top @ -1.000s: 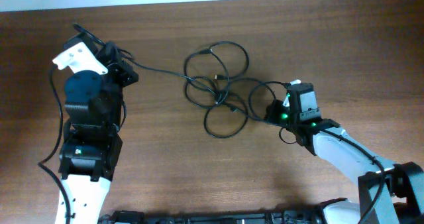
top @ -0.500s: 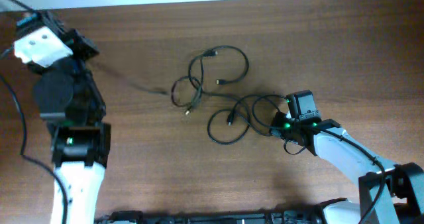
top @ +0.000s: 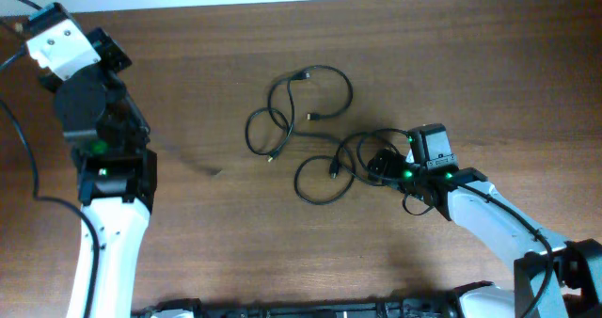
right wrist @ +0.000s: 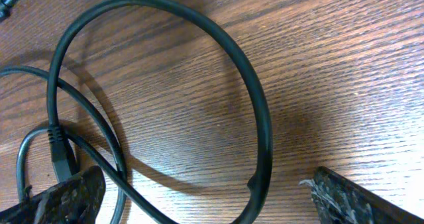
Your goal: Untangle cables
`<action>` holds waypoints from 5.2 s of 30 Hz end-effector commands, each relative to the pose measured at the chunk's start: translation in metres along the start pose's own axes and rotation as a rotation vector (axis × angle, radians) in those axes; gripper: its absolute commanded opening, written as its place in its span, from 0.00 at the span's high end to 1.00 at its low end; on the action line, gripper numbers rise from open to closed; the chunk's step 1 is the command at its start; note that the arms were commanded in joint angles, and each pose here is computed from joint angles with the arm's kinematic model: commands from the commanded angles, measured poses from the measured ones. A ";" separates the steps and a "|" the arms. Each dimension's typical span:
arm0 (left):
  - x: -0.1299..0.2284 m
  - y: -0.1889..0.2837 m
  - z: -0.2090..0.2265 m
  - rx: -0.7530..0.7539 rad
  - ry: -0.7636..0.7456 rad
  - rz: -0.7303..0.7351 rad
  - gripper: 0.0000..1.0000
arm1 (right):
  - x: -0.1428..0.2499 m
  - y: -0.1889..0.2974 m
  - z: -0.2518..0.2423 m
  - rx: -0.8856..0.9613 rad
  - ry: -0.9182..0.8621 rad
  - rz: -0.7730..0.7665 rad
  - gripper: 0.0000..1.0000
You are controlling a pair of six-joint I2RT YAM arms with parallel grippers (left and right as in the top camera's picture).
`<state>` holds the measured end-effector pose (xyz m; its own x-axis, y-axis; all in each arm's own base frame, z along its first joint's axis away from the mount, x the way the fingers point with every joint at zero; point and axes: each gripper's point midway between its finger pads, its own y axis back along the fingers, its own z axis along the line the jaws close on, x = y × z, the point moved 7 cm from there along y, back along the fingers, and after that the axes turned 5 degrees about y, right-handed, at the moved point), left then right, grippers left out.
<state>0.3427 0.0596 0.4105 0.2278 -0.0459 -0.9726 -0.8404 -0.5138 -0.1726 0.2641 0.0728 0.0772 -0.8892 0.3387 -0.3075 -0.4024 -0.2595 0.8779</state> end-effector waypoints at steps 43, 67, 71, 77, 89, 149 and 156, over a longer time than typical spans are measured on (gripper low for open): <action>0.286 -0.084 0.139 -0.391 -0.159 1.121 0.01 | 0.009 -0.006 -0.011 0.053 -0.012 0.025 0.01; 0.149 0.074 -0.155 0.805 -0.011 1.122 0.01 | 0.009 -0.006 -0.011 0.054 -0.012 0.026 0.01; 0.178 0.095 -0.178 0.852 -0.062 1.203 0.01 | 0.009 -0.006 -0.011 0.054 -0.012 0.026 0.01; 0.228 0.110 -0.174 0.790 -0.143 1.383 0.01 | 0.009 -0.006 -0.011 0.054 -0.012 0.026 0.01; 0.324 0.158 -0.179 0.747 -0.310 1.661 0.53 | 0.009 -0.006 -0.011 0.054 -0.012 0.026 0.01; 0.241 -0.063 -0.097 0.272 -0.171 1.223 0.01 | 0.009 -0.006 -0.011 0.054 -0.012 0.026 0.01; 0.258 -0.039 -0.118 0.458 -0.026 1.336 0.01 | 0.009 -0.006 -0.011 0.054 -0.012 0.026 0.01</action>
<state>0.4963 -0.0316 0.2074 -0.8339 -0.2314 -0.5011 -0.5421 0.1726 0.8224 0.2644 0.0725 0.0773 -0.8886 0.3369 -0.3113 -0.4046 -0.2557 0.8780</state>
